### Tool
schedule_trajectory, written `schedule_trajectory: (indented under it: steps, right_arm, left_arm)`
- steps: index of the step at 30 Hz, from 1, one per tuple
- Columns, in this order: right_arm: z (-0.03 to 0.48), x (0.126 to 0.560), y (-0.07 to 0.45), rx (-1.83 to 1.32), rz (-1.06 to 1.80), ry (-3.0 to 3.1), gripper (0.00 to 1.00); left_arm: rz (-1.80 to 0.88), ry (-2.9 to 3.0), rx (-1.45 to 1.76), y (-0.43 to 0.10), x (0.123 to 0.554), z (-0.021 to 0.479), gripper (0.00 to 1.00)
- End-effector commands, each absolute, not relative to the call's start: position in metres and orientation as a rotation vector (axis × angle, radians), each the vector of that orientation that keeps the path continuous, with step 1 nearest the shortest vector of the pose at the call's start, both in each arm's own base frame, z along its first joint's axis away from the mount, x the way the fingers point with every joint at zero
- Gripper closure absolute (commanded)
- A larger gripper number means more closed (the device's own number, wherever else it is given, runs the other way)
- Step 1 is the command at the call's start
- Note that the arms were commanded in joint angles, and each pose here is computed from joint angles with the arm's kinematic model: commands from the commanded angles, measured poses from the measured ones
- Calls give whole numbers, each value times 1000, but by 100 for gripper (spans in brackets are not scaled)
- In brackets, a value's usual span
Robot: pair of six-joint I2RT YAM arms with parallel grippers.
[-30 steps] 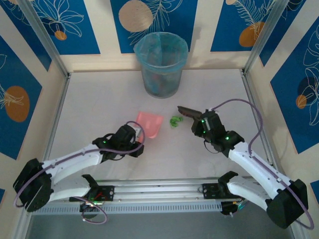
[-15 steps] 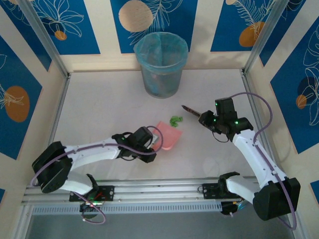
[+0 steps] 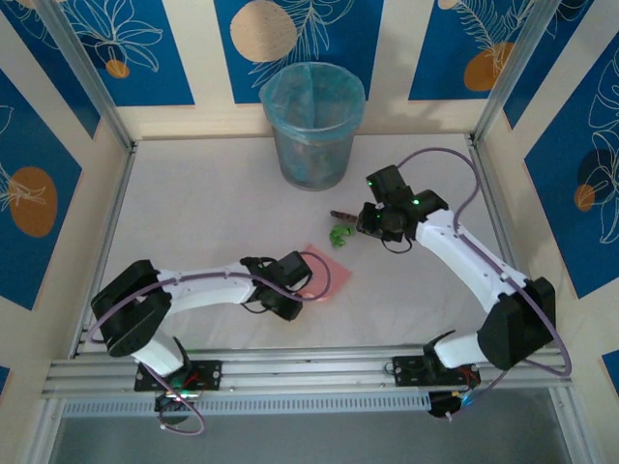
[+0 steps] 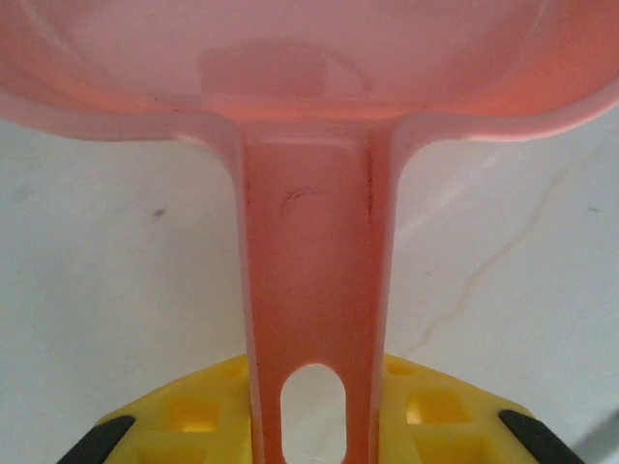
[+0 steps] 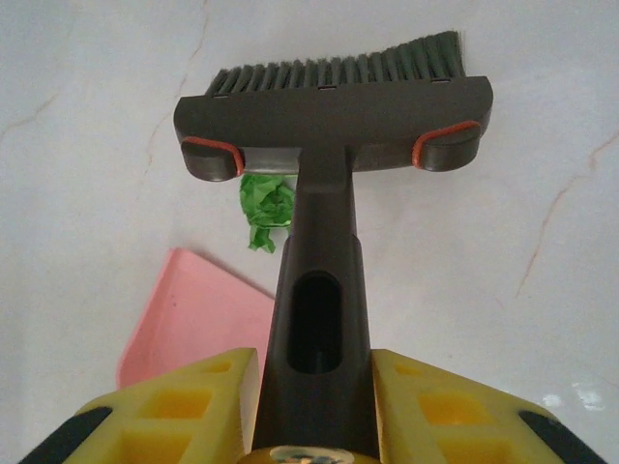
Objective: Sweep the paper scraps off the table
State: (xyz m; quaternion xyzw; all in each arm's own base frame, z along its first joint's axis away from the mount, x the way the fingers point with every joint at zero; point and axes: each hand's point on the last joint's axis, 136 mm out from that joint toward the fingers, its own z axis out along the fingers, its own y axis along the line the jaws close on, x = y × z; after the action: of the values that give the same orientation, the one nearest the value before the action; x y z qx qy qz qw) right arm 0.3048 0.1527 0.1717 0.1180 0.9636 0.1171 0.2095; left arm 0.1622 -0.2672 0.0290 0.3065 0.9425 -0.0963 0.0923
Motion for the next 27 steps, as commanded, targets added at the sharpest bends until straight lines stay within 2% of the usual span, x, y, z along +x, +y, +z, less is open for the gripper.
schedule_trajectory:
  steps: [1, 6, 14, 19, 27]
  right_arm:
    - [165, 296, 155, 343, 212, 2745, 100]
    - [156, 285, 182, 328, 245, 2825, 100]
    - [176, 258, 220, 358, 524, 2847, 100]
    - [195, 249, 222, 401, 656, 2795, 100]
    - [206, 250, 209, 415, 646, 2735, 100]
  left_arm:
    - [-81, 2825, 911, -249, 168, 21, 100]
    - [2, 2878, 892, -244, 167, 10, 100]
    - [-25, 2842, 835, -245, 173, 22, 100]
    - [-43, 2823, 816, -245, 175, 29, 100]
    - [-120, 2897, 862, -250, 160, 33, 100]
